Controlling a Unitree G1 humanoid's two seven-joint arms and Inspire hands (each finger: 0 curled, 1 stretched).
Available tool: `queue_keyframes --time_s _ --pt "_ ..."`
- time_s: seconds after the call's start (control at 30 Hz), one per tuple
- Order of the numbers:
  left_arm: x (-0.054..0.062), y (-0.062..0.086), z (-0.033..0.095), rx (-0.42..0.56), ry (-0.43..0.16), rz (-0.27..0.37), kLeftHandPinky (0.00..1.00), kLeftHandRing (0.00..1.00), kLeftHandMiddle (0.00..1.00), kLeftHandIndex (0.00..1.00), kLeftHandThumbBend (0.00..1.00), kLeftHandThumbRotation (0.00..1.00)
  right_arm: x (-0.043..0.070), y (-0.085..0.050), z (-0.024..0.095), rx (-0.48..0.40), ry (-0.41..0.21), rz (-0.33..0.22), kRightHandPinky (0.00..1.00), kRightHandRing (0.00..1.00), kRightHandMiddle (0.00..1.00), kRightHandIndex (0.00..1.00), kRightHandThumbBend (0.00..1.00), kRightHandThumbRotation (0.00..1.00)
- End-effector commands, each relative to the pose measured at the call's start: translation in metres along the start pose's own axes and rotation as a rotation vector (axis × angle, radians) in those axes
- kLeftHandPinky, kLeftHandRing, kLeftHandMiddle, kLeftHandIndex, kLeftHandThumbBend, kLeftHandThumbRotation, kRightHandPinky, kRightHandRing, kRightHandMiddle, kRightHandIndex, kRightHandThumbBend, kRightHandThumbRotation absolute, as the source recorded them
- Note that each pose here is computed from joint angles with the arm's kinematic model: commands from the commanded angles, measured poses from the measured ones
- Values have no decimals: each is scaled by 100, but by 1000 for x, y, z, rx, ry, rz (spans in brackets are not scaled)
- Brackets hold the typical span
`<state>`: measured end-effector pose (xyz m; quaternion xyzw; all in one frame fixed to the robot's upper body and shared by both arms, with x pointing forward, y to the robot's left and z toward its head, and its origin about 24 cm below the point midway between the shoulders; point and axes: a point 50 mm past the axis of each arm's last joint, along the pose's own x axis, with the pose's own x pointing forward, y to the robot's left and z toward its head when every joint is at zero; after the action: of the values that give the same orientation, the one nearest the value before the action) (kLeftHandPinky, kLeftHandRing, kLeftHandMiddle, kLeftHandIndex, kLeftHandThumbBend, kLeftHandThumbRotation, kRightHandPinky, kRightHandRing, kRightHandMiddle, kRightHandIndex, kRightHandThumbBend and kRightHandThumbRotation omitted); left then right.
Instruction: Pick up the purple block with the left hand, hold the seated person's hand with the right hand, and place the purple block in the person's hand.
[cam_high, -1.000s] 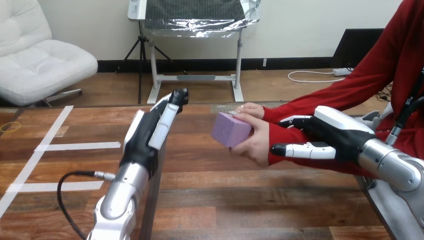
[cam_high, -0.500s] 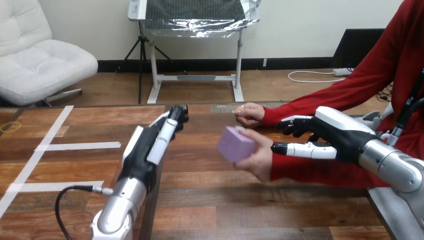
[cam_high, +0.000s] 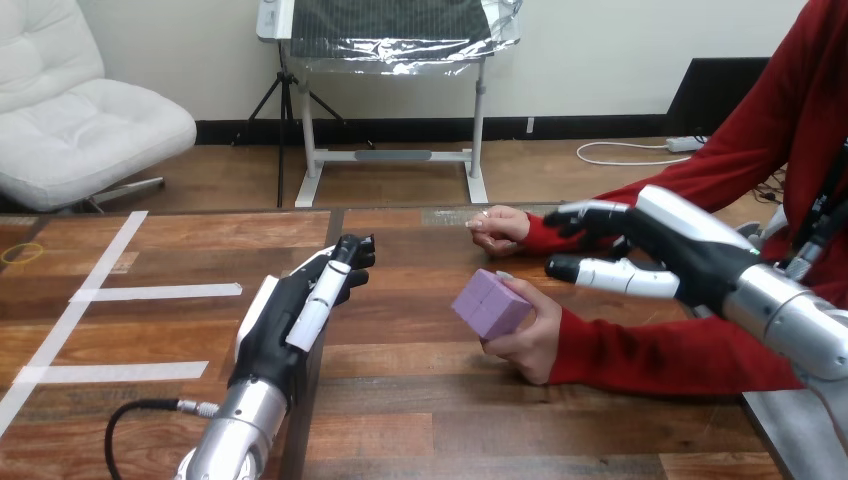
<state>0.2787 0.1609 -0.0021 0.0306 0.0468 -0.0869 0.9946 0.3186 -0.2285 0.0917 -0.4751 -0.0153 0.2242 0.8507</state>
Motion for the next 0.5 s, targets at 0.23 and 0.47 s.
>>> queue_keyframes --time_s 0.23,0.47 --pt "-4 1 33 -31 -204 13 78 76 75 71 48 70 -12 -12 19 151 -123 -177 70 83 85 86 100 97" --pt "-12 2 36 -21 -266 23 66 70 70 65 46 55 -19 -2 24 240 -180 -264 73 84 86 86 100 98"
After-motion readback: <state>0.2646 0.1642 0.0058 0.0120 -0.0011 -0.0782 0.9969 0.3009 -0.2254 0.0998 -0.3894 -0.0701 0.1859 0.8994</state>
